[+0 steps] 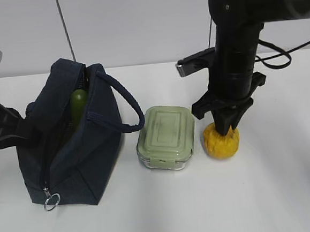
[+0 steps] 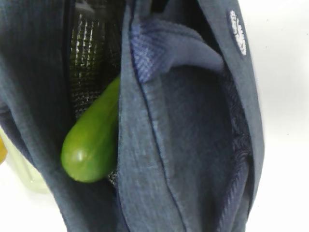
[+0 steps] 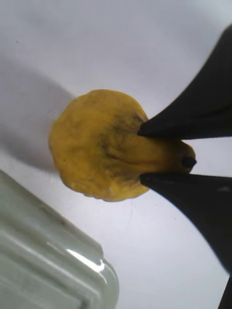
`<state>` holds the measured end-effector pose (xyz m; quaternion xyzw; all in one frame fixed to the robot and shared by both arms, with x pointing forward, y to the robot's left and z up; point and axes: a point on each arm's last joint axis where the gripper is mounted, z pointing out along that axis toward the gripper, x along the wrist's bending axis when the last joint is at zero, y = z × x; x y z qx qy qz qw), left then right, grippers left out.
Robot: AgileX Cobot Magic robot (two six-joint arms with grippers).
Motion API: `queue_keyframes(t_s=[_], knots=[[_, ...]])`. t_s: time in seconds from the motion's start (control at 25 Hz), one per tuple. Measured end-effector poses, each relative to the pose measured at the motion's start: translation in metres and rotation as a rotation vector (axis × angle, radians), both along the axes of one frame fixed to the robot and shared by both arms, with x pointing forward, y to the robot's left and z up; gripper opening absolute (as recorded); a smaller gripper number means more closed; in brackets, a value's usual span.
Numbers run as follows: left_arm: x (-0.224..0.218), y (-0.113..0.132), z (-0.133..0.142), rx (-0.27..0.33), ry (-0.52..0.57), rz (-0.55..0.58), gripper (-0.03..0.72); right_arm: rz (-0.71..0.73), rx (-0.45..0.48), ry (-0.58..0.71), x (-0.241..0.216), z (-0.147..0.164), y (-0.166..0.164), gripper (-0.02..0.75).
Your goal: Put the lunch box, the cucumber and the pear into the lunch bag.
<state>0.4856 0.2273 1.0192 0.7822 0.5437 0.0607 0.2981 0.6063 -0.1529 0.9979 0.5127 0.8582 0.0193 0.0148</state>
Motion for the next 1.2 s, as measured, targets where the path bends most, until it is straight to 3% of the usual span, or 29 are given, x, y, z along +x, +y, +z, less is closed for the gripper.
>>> queue_keyframes(t_s=[0.16,0.32,0.4,0.52,0.8,0.96,1.16,1.2], knots=[[0.0,0.0,0.0,0.0,-0.001,0.0,0.003,0.01,0.167,-0.156,-0.013,0.066,0.006,0.128],[0.0,0.0,0.0,0.0,-0.001,0.0,0.003,0.179,0.483,-0.354,-0.03,0.133,0.034,0.127],[0.0,0.0,0.0,0.0,-0.001,0.0,0.003,0.291,0.646,-0.401,-0.041,0.152,0.057,0.125],[0.0,0.0,0.0,0.0,-0.001,0.0,0.003,0.39,0.775,-0.399,-0.053,0.156,0.084,0.125],[0.0,0.0,0.0,0.0,0.0,0.0,0.003,0.48,0.761,-0.317,-0.042,0.102,0.128,0.123],[0.0,0.0,0.0,0.0,0.002,0.0,0.003,0.482,0.657,-0.286,-0.026,0.065,0.133,0.122],[0.0,0.0,0.0,0.0,0.002,-0.001,0.003,0.483,0.615,-0.279,-0.018,0.051,0.136,0.123],[0.0,0.0,0.0,0.0,0.002,-0.001,0.003,0.485,0.617,-0.286,-0.017,0.052,0.136,0.173]])
